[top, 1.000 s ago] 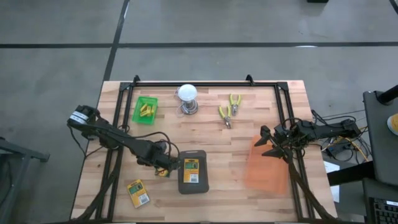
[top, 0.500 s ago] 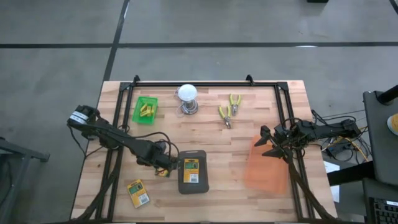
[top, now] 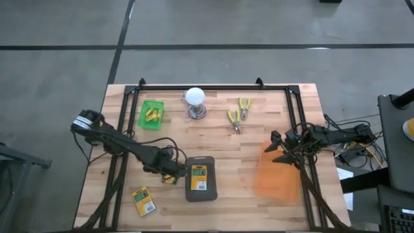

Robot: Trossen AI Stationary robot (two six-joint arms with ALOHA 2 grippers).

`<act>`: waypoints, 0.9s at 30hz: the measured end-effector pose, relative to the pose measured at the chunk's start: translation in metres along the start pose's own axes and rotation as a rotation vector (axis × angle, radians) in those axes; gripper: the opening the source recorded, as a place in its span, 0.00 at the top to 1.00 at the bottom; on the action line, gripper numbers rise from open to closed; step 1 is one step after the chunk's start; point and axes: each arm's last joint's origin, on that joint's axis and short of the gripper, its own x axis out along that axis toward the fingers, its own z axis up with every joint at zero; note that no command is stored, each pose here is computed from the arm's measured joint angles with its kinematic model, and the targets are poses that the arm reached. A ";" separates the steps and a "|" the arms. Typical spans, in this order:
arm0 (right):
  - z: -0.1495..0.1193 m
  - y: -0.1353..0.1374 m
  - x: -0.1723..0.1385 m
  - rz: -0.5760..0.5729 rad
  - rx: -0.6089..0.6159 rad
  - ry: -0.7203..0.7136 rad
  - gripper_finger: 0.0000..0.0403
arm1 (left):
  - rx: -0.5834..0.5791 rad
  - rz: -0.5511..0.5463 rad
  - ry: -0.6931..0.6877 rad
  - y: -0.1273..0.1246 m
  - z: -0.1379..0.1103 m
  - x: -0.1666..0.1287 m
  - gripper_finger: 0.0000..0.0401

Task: Pick & Place School Supplies
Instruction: Put the yellow crayon box into the black bin

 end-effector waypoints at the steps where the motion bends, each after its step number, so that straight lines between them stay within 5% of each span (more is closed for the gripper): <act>1: 0.000 0.000 0.000 0.000 0.000 0.000 0.34 | 0.000 0.003 -0.001 0.000 0.000 0.001 0.15; 27: 0.000 0.000 0.000 0.000 0.000 0.000 0.34 | 0.030 0.035 0.017 0.001 0.000 0.003 0.15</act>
